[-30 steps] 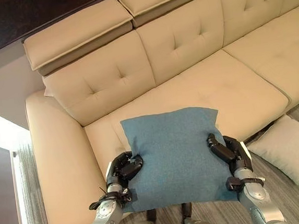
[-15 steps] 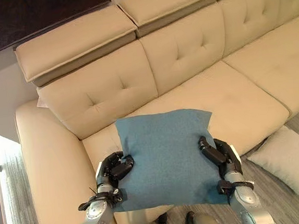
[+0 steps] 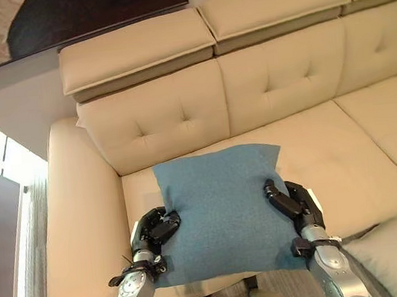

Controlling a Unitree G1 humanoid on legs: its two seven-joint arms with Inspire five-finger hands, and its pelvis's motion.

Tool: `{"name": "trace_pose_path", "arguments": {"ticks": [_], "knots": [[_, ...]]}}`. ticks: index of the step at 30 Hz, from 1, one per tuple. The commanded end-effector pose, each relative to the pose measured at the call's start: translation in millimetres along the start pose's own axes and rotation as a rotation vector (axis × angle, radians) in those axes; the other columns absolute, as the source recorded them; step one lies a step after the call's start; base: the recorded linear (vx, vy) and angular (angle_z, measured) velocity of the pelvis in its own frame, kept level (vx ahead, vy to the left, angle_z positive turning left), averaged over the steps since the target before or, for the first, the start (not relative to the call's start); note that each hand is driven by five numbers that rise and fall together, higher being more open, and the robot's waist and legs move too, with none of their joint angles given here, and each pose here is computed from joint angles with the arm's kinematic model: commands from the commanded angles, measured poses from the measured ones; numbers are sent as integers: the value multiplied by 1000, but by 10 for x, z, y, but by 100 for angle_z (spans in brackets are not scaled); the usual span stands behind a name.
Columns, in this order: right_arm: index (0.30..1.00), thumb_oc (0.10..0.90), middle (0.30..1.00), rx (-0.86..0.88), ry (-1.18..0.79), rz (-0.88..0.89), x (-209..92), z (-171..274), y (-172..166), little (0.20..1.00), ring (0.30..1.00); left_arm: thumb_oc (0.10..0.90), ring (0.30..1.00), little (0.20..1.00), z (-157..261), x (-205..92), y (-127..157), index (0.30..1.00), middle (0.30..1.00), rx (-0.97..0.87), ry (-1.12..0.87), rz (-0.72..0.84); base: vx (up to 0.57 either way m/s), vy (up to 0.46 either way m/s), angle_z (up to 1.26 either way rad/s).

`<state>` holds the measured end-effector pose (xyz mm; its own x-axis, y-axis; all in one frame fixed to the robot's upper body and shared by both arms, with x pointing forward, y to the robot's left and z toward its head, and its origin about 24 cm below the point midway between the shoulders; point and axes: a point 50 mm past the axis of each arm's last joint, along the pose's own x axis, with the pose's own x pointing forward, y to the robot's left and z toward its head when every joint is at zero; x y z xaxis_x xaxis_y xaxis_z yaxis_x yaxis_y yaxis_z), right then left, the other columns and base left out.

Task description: Pick up all the scattered cushions and arrange them neatly on the sofa.

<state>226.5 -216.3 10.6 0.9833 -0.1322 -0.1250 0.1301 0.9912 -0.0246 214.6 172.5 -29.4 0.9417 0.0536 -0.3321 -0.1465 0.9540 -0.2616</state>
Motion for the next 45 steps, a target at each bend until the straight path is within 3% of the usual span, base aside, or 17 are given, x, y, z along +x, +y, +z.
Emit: {"name": "trace_pose_path", "arguments": {"ticks": [1,8,19,25,27,33,39,40,41,45], "knots": [[300,400,300,77,-382,177,65,710,406,300,300,400,300,300,710,55,-642,300,300,-8,-361,-311,-18,-139,42],[300,400,300,-22,-462,55,191,883,291,300,300,400,300,300,925,206,-899,300,300,53,-447,-342,-2,-50,67],[300,400,300,-111,-582,27,533,1226,661,300,300,400,300,300,1402,434,-1124,300,300,266,-630,-282,16,45,-10],[300,400,300,-164,-808,-13,745,1936,940,300,300,400,300,300,2079,496,-1470,300,300,316,-863,-255,-29,51,-2],[300,400,300,-210,-966,-82,766,2429,976,300,300,400,300,300,2521,396,-1643,300,300,291,-1022,-233,-11,33,5],[300,400,300,-304,-1247,-255,617,3102,1007,300,300,400,300,300,3098,113,-1856,300,300,280,-1296,-167,8,4,11],[300,400,300,-367,-1295,-394,668,3438,1060,300,300,400,300,300,3486,59,-2056,300,300,341,-1379,-74,-7,-14,14],[300,400,300,-413,-1240,-404,773,3552,1093,300,300,682,724,724,3645,102,-2127,724,724,403,-1356,-38,-46,-25,8],[900,800,900,-431,-1195,-393,835,3632,1134,900,900,800,900,900,3759,122,-2178,900,900,450,-1334,-23,-58,-19,12],[900,800,900,-475,-1022,-314,1008,3755,1267,900,900,800,900,900,3978,201,-2190,900,900,511,-1233,7,-37,-22,19]]}}
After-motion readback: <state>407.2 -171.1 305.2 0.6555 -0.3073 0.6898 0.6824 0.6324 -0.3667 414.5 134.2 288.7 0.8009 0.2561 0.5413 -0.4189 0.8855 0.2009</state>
